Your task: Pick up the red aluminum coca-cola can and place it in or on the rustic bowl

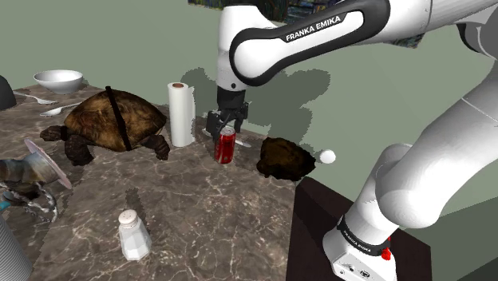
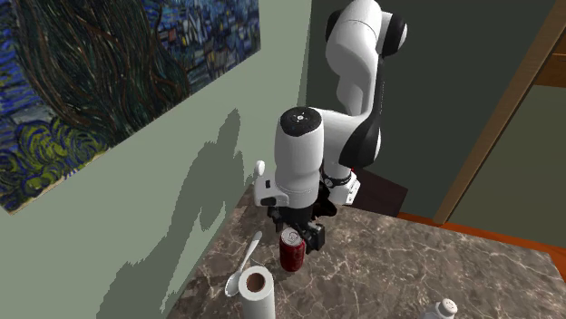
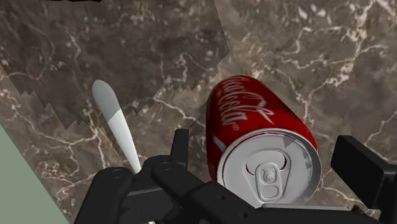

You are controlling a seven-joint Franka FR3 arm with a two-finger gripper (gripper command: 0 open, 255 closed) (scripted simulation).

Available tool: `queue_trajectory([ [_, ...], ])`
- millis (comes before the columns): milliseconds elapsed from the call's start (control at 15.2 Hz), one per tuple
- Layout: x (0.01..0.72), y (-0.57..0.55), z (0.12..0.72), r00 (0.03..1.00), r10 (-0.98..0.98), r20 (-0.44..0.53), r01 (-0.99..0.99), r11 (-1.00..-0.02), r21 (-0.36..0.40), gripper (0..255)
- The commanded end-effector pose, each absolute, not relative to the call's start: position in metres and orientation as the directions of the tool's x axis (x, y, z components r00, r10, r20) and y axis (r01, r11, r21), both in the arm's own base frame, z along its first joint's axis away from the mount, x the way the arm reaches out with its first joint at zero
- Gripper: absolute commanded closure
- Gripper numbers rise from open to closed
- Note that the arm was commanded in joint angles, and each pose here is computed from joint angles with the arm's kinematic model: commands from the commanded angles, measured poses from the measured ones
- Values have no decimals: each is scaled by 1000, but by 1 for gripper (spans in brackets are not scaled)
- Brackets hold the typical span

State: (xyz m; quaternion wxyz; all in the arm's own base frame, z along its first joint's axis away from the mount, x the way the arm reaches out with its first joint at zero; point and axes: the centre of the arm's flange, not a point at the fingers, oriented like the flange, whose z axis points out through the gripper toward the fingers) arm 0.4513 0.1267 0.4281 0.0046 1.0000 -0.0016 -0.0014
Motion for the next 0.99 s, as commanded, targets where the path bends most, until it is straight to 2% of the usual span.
queue_trajectory([
  [0, 451, 126, 422, 1000, -3, -2, -3, -1000, 9, 0],
  [462, 451, 126, 422, 1000, -3, -2, -3, -1000, 9, 0],
  [528, 451, 126, 422, 1000, -3, -2, -3, -1000, 9, 255],
  [924, 451, 126, 422, 1000, -3, -2, -3, -1000, 9, 255],
])
